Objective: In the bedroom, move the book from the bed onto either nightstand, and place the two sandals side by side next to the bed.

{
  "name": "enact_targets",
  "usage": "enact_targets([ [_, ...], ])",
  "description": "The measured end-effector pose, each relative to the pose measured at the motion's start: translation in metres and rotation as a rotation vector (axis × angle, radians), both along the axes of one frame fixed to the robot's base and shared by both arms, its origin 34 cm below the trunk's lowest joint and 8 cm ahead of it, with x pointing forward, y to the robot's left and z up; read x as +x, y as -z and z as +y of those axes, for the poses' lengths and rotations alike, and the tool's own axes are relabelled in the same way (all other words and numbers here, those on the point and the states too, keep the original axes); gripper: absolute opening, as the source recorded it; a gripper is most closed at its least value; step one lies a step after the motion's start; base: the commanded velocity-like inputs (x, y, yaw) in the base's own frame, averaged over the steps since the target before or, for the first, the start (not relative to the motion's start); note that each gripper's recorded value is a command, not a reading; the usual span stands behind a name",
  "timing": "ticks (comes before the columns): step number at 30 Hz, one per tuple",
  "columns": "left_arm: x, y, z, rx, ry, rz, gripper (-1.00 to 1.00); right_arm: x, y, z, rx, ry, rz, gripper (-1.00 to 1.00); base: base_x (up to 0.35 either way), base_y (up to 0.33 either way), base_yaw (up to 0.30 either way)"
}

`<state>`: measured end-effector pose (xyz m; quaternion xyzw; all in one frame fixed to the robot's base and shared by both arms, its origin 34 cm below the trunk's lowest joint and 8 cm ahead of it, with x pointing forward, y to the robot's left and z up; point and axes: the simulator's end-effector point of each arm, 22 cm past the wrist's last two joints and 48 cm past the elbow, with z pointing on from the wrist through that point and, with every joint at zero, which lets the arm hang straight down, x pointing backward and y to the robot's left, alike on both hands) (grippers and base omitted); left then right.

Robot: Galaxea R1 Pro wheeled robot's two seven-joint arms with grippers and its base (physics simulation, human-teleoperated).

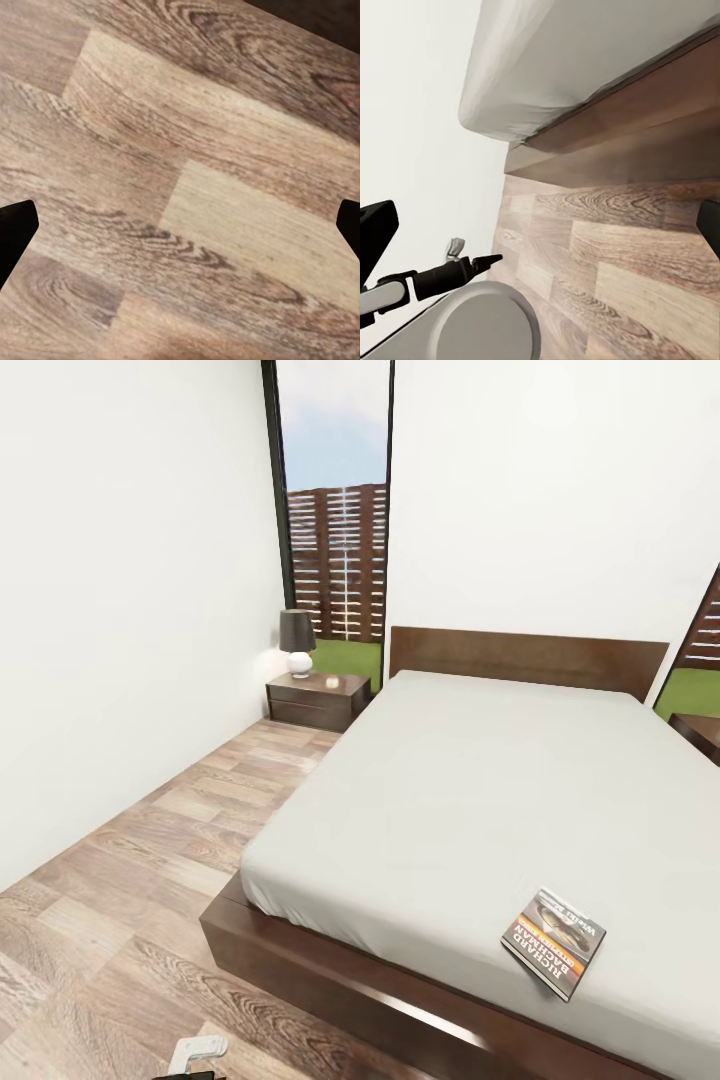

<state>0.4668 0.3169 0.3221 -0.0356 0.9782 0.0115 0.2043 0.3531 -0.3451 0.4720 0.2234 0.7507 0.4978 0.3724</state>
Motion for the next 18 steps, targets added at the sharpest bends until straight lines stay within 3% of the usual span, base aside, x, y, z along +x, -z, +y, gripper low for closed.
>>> enact_targets([
  [18, 0.0003, -0.0001, 0.0000, 0.001, 0.001, -0.001, 1.00, -0.0004, 0.0003, 0.0007, 0.009, -0.001, 0.008, 1.00, 0.000, 0.000, 0.000],
])
